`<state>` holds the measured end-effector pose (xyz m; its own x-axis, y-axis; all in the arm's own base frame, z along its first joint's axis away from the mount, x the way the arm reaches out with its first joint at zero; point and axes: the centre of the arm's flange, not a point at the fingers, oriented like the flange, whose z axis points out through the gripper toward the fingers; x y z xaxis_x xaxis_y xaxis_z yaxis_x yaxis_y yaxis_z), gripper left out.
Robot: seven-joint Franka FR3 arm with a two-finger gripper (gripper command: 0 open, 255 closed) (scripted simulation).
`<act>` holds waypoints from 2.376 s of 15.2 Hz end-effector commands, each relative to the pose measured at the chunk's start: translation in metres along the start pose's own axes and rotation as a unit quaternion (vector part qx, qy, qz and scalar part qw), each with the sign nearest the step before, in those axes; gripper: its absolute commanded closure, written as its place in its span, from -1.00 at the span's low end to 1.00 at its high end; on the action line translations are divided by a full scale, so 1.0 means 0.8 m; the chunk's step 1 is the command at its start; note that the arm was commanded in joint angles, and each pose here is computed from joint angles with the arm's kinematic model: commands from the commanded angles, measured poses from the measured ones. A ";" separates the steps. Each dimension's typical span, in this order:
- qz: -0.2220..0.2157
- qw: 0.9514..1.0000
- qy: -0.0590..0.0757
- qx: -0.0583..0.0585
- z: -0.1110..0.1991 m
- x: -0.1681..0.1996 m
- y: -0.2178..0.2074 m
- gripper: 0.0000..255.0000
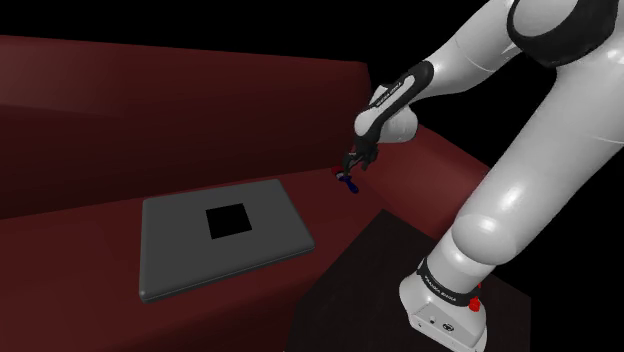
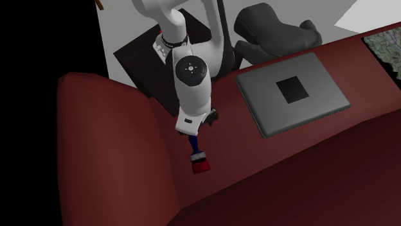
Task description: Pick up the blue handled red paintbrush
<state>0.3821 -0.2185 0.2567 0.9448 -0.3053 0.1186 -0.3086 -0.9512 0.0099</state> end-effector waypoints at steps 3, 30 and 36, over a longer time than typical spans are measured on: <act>0.012 1.000 0.024 0.000 0.046 0.027 0.029 -1.00; 0.021 0.999 0.041 0.002 0.106 0.047 0.055 1.00; 0.021 0.999 0.041 0.002 0.066 0.052 0.055 1.00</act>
<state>0.4136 -0.2762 0.2040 0.9187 -0.3401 0.2009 -0.3472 -0.9378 0.0002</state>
